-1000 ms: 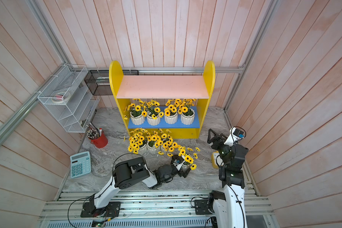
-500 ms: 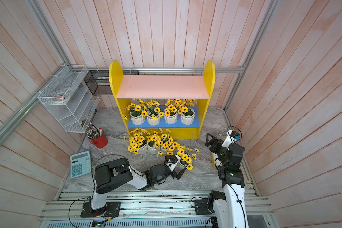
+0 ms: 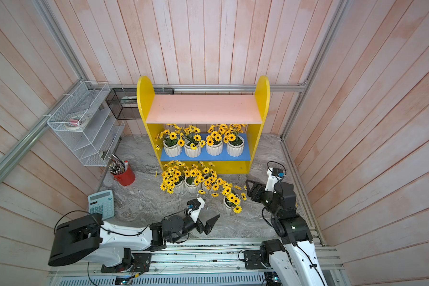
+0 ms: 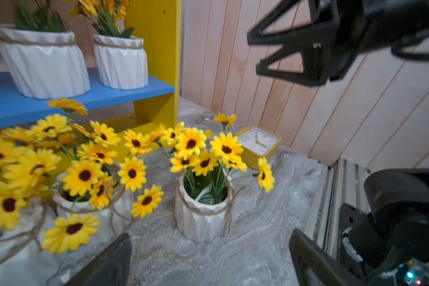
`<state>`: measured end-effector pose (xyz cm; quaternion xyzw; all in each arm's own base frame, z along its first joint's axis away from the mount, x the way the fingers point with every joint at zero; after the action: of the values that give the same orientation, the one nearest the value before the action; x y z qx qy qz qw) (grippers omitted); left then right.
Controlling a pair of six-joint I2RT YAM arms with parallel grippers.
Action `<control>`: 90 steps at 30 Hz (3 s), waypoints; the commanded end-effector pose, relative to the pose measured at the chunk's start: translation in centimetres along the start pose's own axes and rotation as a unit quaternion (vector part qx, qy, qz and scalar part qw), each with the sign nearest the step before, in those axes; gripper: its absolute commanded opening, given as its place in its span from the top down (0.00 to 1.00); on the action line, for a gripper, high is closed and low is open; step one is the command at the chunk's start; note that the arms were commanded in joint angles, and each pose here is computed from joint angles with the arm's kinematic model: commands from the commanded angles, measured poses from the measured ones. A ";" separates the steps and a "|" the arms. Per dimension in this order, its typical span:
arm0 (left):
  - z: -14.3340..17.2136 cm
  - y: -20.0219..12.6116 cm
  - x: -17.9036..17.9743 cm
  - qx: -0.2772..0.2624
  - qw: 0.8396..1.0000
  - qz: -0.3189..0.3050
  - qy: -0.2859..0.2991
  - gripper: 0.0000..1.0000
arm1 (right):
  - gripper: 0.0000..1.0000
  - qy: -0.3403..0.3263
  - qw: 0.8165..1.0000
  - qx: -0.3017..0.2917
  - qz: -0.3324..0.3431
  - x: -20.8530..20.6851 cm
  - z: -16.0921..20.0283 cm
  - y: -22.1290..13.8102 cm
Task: Take the sunflower pots off the shelves
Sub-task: Place the sunflower pot at the center of the board, then move the sunflower pot to the center of the board.
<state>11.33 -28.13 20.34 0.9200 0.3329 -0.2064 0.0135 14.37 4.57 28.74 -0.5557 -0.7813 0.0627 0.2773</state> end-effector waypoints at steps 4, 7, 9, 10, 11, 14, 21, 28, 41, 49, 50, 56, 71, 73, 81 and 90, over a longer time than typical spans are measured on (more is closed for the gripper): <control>-5.5 -1.7 3.6 0.029 0.994 -0.094 -0.048 0.00 | 0.46 0.034 0.993 0.111 0.006 -0.4 4.7 -0.9; -7.7 -3.2 5.4 -0.001 0.993 -0.102 -0.068 0.00 | 0.47 0.044 0.990 0.137 0.000 -0.6 6.0 -1.0; -8.5 -3.8 6.2 -0.017 0.990 -0.120 -0.069 0.00 | 0.50 0.056 0.985 0.162 -0.009 -0.8 7.2 -0.7; -8.7 -4.1 6.3 -0.024 0.989 -0.125 -0.071 0.00 | 0.52 0.067 0.983 0.171 -0.012 -0.9 7.9 -0.6; -8.8 -4.4 6.4 -0.033 0.988 -0.131 -0.080 0.00 | 0.54 0.077 0.982 0.173 -0.017 -1.0 8.3 -0.5; -8.8 -4.8 7.4 -0.058 0.983 -0.138 -0.106 0.00 | 0.67 0.106 0.977 0.183 -0.026 -1.5 10.2 -0.1; -8.1 -4.5 7.8 -0.056 0.982 -0.143 -0.111 0.00 | 0.68 0.121 0.968 0.219 -0.030 -2.4 12.8 1.8; -8.2 -4.5 7.8 -0.062 0.981 -0.147 -0.106 0.00 | 0.61 0.163 0.962 0.203 -0.081 -2.6 14.5 5.2; -8.3 -4.6 7.9 -0.063 0.982 -0.150 -0.095 0.00 | 0.59 0.153 0.975 0.140 -0.074 -3.2 14.3 9.2; -9.0 -5.1 7.7 -0.063 0.983 -0.156 -0.075 0.00 | 0.64 0.060 0.980 0.160 -0.105 -2.2 12.0 12.8; -9.0 -5.2 7.7 -0.063 0.983 -0.157 -0.074 0.00 | 0.64 0.054 0.980 0.162 -0.103 -2.2 11.8 13.2; -9.4 -5.7 7.7 -0.063 0.983 -0.162 -0.067 0.00 | 0.66 0.008 0.983 0.161 -0.087 -2.0 10.4 14.9; -10.1 -5.4 7.6 -0.064 0.982 -0.169 -0.045 0.00 | 0.66 -0.019 0.982 0.168 -0.085 -2.3 10.4 17.2; -10.3 -5.5 7.6 -0.064 0.982 -0.172 -0.042 0.00 | 0.66 -0.027 0.982 0.171 -0.069 -2.5 10.4 17.3; -11.1 -5.6 7.6 -0.067 0.980 -0.185 -0.023 0.00 | 0.65 -0.044 0.984 0.165 -0.058 -2.5 9.7 16.9; -14.6 -5.0 6.4 -0.061 0.979 -0.195 0.028 0.00 | 0.53 -0.032 0.984 0.172 -0.038 -2.1 9.2 12.2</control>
<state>17.73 -17.98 30.80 0.8412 0.5065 -0.1856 0.0380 21.95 9.96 15.52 -0.4544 -0.8088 0.1757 0.3293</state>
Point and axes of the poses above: each gripper's point midway between its finger pads, its own y axis out along the fingers, its own x axis along the line the jaws close on, z = x × y, the point moved 10 cm from there along -y, back along the fingers, and after that the axes turned 15 degrees about -y, right-handed, at the moved point
